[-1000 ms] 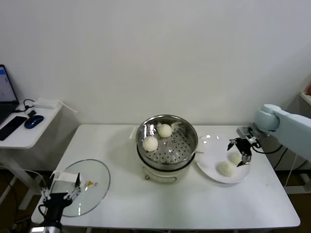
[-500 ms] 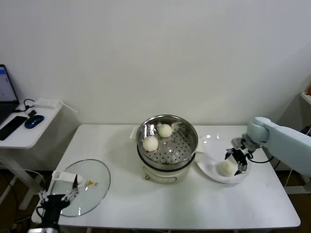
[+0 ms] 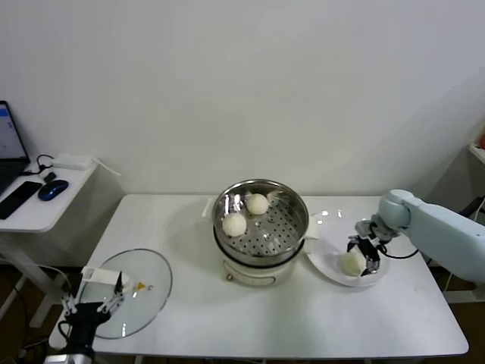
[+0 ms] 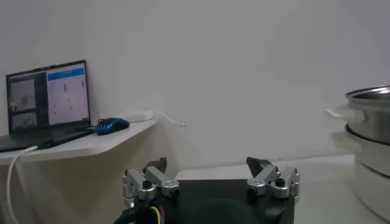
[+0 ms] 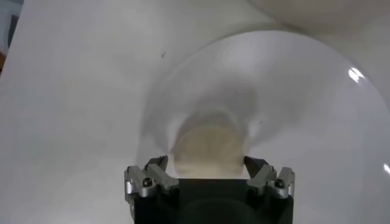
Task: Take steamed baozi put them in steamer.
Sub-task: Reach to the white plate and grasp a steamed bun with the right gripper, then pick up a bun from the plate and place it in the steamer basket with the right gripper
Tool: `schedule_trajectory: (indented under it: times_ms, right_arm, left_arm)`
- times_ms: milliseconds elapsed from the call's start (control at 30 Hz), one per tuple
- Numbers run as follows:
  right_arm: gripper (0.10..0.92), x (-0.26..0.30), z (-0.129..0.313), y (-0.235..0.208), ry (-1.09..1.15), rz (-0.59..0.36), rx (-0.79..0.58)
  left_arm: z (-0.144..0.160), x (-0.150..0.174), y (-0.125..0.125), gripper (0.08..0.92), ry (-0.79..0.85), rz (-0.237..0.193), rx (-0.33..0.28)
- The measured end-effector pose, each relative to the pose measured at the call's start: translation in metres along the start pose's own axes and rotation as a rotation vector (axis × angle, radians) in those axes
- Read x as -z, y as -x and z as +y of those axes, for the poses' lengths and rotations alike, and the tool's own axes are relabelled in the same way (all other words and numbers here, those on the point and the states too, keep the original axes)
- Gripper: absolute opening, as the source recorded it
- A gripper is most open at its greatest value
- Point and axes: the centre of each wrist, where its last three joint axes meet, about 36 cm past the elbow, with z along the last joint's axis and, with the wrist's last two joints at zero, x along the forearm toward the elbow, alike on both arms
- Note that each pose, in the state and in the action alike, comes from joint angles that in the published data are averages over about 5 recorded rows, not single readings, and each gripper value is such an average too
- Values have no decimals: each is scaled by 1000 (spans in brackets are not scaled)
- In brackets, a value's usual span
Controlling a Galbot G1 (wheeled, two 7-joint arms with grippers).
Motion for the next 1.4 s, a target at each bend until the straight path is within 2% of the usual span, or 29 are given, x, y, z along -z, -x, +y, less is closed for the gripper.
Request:
schedule_trajectory:
  times_ms: [267,567,867,1400]
  right_arm:
    - [807,4,-4,4,0,2,-2]
    - [687,5,-5,5,2,-1,-4]
    - [679,4,-4,-4,1,-8,-12]
    - [679,28,-9,-79,-143,-36,-65]
  left_arm:
    - [-1,0,0,823,-3,0,0]
    - [-1,0,0,823,-4,0,1]
    - [-1,0,2,823,-5,-1,2]
    - [-5,1,4,823,-17,-3,-3]
